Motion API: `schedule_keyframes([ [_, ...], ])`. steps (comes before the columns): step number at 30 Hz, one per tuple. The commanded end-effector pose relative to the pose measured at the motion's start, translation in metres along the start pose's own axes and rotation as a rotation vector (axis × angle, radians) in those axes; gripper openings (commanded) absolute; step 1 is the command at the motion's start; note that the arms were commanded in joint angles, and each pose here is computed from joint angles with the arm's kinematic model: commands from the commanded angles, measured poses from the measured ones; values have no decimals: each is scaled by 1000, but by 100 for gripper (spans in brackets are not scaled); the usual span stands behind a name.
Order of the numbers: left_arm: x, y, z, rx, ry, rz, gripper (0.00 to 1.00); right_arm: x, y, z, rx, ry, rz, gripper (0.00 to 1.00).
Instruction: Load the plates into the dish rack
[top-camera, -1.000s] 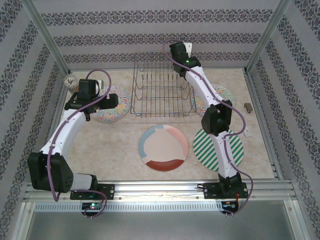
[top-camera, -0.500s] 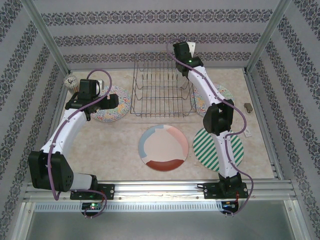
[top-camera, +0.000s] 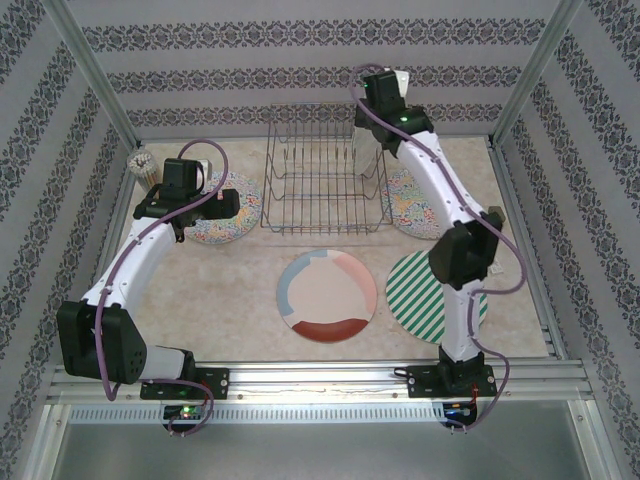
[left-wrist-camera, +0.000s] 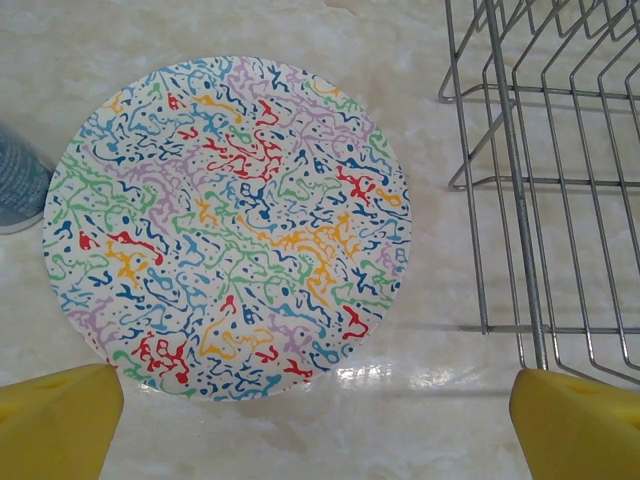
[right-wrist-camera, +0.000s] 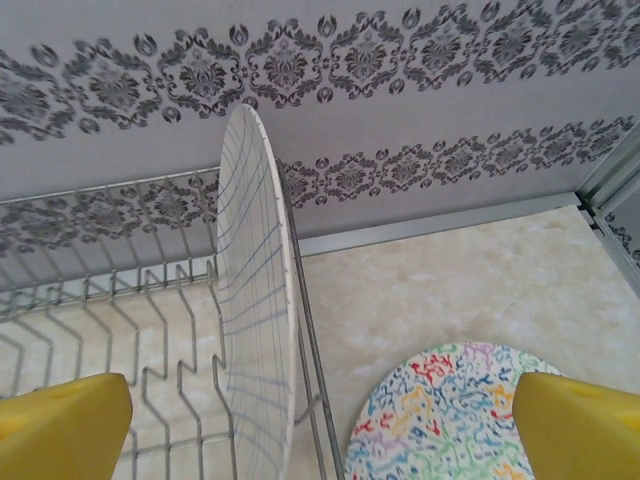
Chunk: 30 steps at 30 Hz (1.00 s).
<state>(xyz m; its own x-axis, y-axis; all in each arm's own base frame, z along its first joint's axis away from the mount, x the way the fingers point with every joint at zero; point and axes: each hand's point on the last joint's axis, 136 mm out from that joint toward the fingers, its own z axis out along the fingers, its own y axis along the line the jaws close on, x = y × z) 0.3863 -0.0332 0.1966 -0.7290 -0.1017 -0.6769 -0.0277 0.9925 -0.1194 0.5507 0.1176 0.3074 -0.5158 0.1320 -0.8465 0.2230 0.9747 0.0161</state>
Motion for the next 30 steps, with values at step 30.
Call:
schedule_keyframes([
  [30,27,22,11,-157,86,-429,100,194,-10,-190,-634,214,101,98],
])
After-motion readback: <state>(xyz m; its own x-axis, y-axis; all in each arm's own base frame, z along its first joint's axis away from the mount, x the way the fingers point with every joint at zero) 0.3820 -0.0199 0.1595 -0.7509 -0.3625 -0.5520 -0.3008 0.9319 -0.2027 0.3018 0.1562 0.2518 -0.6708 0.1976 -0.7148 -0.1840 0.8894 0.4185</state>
